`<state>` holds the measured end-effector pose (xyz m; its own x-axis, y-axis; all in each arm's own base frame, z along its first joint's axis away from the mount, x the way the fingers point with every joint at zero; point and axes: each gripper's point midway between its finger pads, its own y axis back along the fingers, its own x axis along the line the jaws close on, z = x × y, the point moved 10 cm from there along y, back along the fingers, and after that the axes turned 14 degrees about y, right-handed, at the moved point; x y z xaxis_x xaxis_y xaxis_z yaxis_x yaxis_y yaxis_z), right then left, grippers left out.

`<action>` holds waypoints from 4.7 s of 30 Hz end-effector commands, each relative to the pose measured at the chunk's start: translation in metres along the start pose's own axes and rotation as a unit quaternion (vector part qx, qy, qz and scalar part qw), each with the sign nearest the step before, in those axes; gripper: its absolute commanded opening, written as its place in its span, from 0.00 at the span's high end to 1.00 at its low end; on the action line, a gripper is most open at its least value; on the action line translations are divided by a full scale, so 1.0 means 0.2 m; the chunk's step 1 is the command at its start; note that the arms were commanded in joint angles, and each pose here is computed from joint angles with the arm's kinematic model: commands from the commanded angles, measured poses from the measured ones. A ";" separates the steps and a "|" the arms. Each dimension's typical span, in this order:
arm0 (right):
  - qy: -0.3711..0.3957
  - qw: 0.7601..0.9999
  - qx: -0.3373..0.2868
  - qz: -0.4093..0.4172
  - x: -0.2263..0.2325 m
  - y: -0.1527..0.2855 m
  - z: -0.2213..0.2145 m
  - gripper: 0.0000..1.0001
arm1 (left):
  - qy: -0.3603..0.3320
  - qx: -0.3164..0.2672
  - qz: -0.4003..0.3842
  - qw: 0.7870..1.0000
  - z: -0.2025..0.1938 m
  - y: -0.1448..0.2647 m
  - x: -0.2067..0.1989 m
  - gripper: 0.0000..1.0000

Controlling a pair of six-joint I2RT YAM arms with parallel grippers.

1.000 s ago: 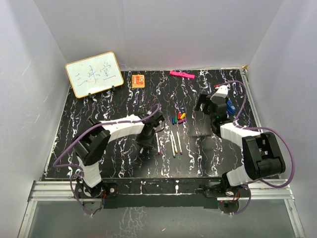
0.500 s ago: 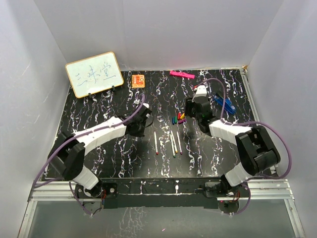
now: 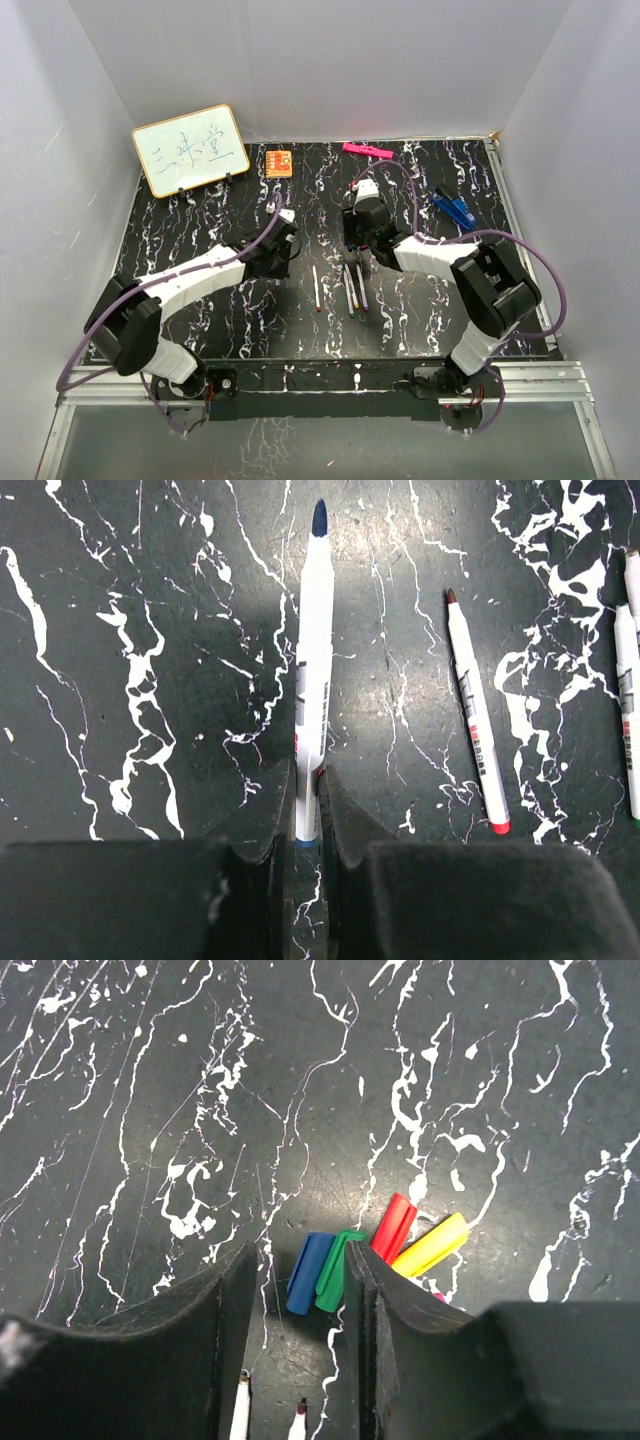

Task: Insert the pens into the pen caps

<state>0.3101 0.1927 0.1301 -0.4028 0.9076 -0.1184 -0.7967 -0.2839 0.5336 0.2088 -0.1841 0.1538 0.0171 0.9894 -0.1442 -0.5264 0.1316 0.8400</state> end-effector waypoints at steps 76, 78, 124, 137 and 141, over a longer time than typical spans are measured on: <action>0.002 0.996 0.086 0.000 0.16 -0.21 0.06 1.00 | 0.006 -0.073 -0.058 0.996 0.03 0.12 0.04 1.00; -0.005 0.998 0.058 0.010 0.17 -0.21 0.14 1.00 | 0.003 -0.079 -0.064 0.995 0.04 0.13 0.04 1.00; -0.200 0.816 -0.482 0.247 0.03 0.51 0.56 1.00 | 0.028 -0.159 -0.500 0.851 0.19 0.22 -0.39 1.00; -0.199 0.826 -0.463 0.252 0.04 0.48 0.53 1.00 | 0.026 -0.174 -0.494 0.852 0.21 0.24 -0.38 1.00; -0.197 0.830 -0.458 0.249 0.04 0.47 0.52 1.00 | 0.024 -0.176 -0.491 0.853 0.21 0.24 -0.38 1.00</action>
<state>0.2795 0.2061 0.2636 -0.7355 0.5915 0.3304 -0.6756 -0.6034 -0.4236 0.2146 -0.2484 0.2059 0.5140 0.4360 -0.7387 -0.4892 0.8564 0.1652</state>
